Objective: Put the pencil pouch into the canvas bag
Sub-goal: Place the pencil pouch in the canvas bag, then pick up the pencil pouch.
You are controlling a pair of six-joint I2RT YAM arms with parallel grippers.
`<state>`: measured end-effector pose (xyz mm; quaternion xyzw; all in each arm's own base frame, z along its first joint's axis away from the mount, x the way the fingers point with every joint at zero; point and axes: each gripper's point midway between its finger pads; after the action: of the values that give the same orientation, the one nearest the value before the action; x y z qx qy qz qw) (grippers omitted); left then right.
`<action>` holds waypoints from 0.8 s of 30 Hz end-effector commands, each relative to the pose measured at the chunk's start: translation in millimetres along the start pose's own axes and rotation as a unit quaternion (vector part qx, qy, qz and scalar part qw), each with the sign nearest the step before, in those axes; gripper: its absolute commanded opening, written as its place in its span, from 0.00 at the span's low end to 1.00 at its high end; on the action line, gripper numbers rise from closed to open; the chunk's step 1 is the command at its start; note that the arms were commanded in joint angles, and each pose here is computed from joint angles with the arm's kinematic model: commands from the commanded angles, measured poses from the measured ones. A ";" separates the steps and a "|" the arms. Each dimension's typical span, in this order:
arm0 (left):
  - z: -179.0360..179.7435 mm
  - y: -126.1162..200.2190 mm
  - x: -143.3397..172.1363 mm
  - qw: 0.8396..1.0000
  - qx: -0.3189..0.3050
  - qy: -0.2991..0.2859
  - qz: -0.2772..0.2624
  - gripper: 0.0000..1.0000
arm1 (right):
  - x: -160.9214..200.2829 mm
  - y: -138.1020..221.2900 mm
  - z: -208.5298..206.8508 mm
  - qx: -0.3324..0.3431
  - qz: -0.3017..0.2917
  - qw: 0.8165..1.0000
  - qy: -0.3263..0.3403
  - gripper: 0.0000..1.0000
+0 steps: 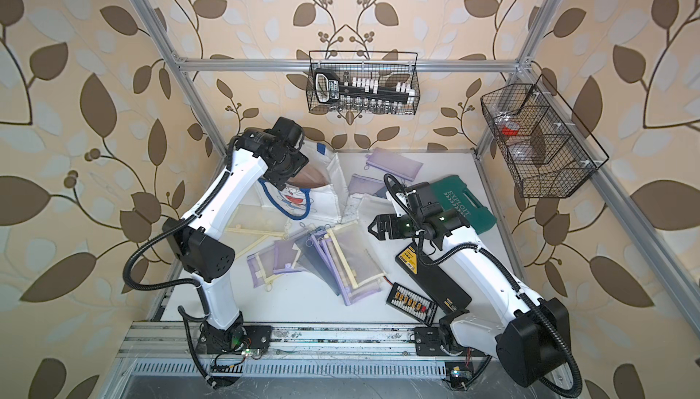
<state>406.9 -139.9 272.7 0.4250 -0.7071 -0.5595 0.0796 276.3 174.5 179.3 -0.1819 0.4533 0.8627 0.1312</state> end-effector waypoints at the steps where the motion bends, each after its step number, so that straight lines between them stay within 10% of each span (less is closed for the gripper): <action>1: -13.5 55.6 24.6 0.984 0.099 -0.147 0.011 0.82 | 5.7 -9.5 1.4 -0.031 0.015 0.999 -0.010 0.98; 9: 13.8 73.1 181.5 0.916 0.264 -0.280 0.115 0.81 | 27.5 -45.6 -23.0 -0.060 0.060 0.995 -0.055 0.97; 24: 39.9 -27.5 275.4 0.918 0.248 -0.246 0.187 0.52 | 54.1 -104.1 -49.3 -0.088 0.130 0.983 -0.097 0.85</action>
<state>213.2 -285.0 131.3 0.1209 -0.8757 -0.4580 -0.0939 282.4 189.8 61.7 -0.0507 0.3982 0.9141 0.0577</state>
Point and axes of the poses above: each gripper's point midway between its finger pads, its own y axis back along the fingers, its own z axis along the line the jaws close on, x = y × z, and after that the axes turned 6 degrees about -y, right-handed
